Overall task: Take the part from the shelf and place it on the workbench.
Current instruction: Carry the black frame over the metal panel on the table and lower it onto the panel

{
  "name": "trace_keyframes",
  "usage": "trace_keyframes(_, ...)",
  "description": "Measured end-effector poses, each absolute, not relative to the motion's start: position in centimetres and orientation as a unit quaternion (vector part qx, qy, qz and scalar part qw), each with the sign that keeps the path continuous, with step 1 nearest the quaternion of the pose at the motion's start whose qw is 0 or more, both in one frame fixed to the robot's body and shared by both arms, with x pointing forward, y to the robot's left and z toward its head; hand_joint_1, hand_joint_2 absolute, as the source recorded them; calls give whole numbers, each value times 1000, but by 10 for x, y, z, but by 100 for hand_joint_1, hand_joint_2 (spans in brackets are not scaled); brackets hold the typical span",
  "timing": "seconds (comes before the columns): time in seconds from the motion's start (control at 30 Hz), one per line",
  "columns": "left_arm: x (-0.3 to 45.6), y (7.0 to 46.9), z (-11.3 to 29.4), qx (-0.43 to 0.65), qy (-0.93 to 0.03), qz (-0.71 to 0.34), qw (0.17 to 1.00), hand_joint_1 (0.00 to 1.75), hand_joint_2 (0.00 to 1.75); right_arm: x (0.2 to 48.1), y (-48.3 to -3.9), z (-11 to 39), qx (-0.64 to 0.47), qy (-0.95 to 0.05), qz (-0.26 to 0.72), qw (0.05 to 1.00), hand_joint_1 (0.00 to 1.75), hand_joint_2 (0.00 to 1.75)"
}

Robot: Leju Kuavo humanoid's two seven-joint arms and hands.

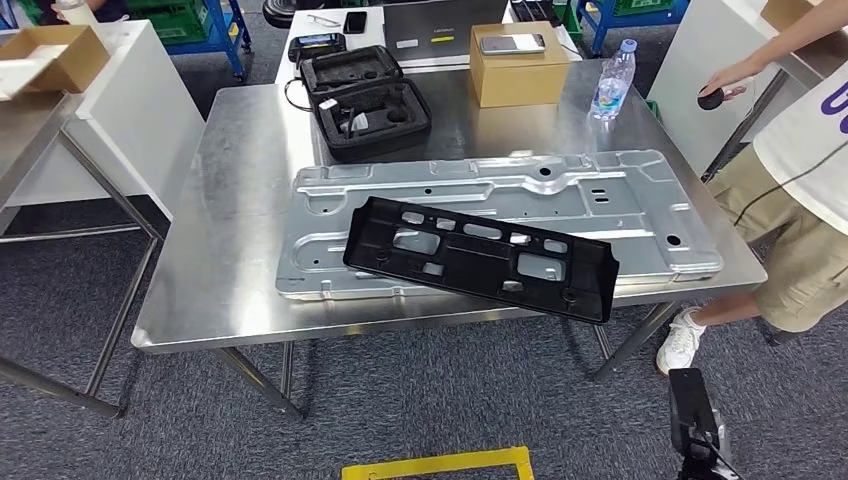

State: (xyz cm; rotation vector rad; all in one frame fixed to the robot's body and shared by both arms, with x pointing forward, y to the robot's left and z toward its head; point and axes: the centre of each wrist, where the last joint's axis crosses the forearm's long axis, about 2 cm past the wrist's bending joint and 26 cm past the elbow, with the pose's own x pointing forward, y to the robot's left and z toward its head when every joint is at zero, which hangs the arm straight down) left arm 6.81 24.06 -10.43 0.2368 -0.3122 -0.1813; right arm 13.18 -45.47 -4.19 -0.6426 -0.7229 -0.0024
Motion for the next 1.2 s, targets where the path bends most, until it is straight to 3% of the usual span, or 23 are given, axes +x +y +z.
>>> trace_keyframes(0.2,67,241,-105,112,-154,-99,977,0,0,110,-408,-77,-221,-180,-26,958,0,0)
trace_keyframes(0.37,66,242,-105,111,-150,-106,977,0,0,94,-370,-93,-178,-112,-24,977,0,0)
trace_keyframes(0.67,69,246,-105,116,-153,-117,974,0,0,80,-308,-104,-115,-82,0,990,0,0)
trace_keyframes(1.2,67,247,-105,115,-147,-115,976,0,0,74,-296,-107,-105,-58,32,992,0,0)
